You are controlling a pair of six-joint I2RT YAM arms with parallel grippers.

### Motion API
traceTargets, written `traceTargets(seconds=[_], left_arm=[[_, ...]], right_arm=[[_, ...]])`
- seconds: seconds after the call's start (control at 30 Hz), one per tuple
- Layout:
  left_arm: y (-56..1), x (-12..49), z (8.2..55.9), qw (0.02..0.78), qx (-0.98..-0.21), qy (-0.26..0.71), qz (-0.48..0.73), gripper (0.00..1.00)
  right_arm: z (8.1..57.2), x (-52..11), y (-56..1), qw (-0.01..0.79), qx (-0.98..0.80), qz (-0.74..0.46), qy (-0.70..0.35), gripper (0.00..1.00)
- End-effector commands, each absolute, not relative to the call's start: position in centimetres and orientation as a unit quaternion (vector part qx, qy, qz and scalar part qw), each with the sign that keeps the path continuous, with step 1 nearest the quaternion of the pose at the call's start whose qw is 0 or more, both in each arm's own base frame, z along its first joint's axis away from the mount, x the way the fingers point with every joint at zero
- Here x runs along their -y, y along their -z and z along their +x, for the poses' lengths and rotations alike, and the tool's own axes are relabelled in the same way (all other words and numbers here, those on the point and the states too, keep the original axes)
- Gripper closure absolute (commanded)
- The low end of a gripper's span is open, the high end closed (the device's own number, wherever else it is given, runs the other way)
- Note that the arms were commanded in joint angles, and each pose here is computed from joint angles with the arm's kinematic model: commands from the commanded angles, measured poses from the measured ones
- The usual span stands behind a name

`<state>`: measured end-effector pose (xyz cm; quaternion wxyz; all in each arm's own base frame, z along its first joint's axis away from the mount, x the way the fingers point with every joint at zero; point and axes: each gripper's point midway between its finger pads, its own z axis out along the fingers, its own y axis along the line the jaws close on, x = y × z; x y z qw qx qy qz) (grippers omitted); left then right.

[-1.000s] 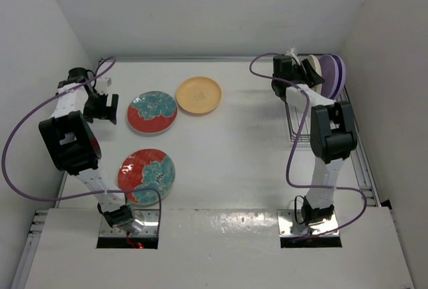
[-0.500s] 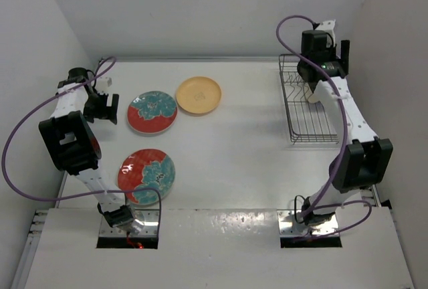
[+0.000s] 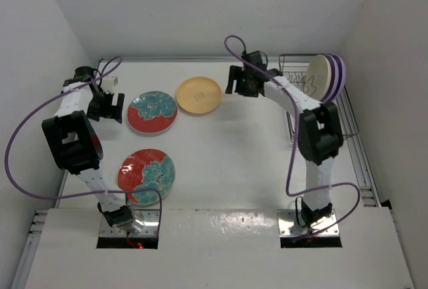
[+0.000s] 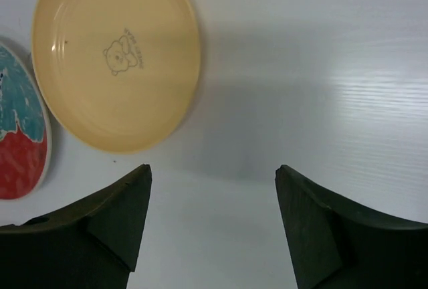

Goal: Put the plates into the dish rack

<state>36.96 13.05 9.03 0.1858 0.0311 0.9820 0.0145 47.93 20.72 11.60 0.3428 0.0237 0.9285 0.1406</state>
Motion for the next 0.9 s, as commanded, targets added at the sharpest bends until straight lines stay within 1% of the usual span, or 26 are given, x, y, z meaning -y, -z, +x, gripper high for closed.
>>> traceTargets(seconds=[0.0,0.03,0.07,0.1,0.13,0.17,0.2,0.23,0.3,0.37,0.4,0.43,0.47,0.53,0.57,0.6,0.67,0.7,0.73,0.77,0.8,0.83,0.87], left_arm=[[-9.4,-12.8,36.9,0.189,-0.981,-0.013,0.036,0.03],[-9.1,-12.7,36.6,0.185,-0.982,-0.011,0.036,0.03],[-9.1,-12.7,36.6,0.185,-0.982,-0.011,0.036,0.03],[-8.8,-12.7,36.6,0.181,-0.983,-0.01,0.036,0.03],[-8.8,-12.7,36.6,0.181,-0.983,-0.01,0.036,0.03],[-8.8,-12.7,36.6,0.181,-0.983,-0.01,0.036,0.03],[-8.8,-12.7,36.6,0.181,-0.983,-0.01,0.036,0.03],[-8.8,-12.7,36.6,0.181,-0.983,-0.01,0.036,0.03],[-8.5,-12.6,36.4,0.177,-0.984,-0.008,0.036,0.03],[-8.5,-12.6,36.4,0.177,-0.984,-0.008,0.036,0.03],[-8.5,-12.6,36.4,0.177,-0.984,-0.008,0.036,0.03],[-8.5,-12.6,36.4,0.177,-0.984,-0.008,0.036,0.03],[-8.5,-12.6,36.4,0.177,-0.984,-0.008,0.036,0.03],[-8.5,-12.6,36.4,0.177,-0.984,-0.008,0.036,0.03],[-8.5,-12.6,36.4,0.177,-0.984,-0.008,0.036,0.03],[-8.5,-12.6,36.4,0.177,-0.984,-0.008,0.036,0.03],[-8.5,-12.5,36.4,0.178,-0.983,-0.004,0.036,0.03],[-8.5,-12.5,36.4,0.178,-0.983,-0.004,0.036,0.03],[-8.5,-12.5,36.4,0.178,-0.983,-0.004,0.036,0.03],[-8.5,-12.5,36.4,0.178,-0.983,-0.004,0.036,0.03],[-8.5,-12.5,36.4,0.178,-0.983,-0.004,0.036,0.03],[-8.5,-12.3,36.5,0.18,-0.983,0.0,0.037,0.03],[-8.8,-12.4,36.7,0.185,-0.982,-0.002,0.038,0.03]], right_arm=[[51.2,-26.3,-12.1,0.347,-0.897,0.092,-0.257,0.29],[51.9,-27.1,-12.4,0.351,-0.893,0.094,-0.266,0.3],[52.4,-28.3,-9.9,0.336,-0.9,0.1,-0.26,0.31],[52.6,-28.5,-9.5,0.331,-0.903,0.104,-0.253,0.33],[53.1,-28.7,-9.3,0.333,-0.903,0.108,-0.249,0.36],[53.4,-28.7,-6.9,0.327,-0.912,0.118,-0.217,0.38],[53.2,-28.5,-6.0,0.318,-0.917,0.126,-0.204,0.4],[53.2,-28.4,-5.4,0.315,-0.919,0.132,-0.194,0.44],[52.9,-28.1,-2.8,0.298,-0.923,0.161,-0.181,0.46],[52.6,-28.9,-1.5,0.284,-0.923,0.174,-0.195,0.52],[52.3,-29.1,0.2,0.269,-0.927,0.177,-0.193,0.56],[52.3,-29.5,0.4,0.268,-0.927,0.179,-0.194,0.58],[52.2,-29.8,0.4,0.265,-0.927,0.181,-0.195,0.68],[52.0,-29.4,1.1,0.259,-0.928,0.191,-0.189,0.79],[51.9,-28.8,1.3,0.258,-0.929,0.196,-0.18,0.93],[52.0,-28.4,1.0,0.263,-0.928,0.198,-0.173,1.0],[52.2,-26.9,-0.1,0.278,-0.929,0.191,-0.151,1.0],[52.5,-25.6,-2.5,0.308,-0.923,0.188,-0.132,1.0],[52.7,-24.9,-3.4,0.32,-0.921,0.186,-0.124,1.0],[53.1,-23.6,-5.9,0.35,-0.914,0.177,-0.105,1.0],[53.2,-22.7,-7.1,0.367,-0.912,0.16,-0.087,1.0],[53.7,-20.8,-12.0,0.419,-0.891,0.166,-0.065,1.0],[54.0,-20.2,-14.2,0.448,-0.881,0.142,-0.053,1.0]])
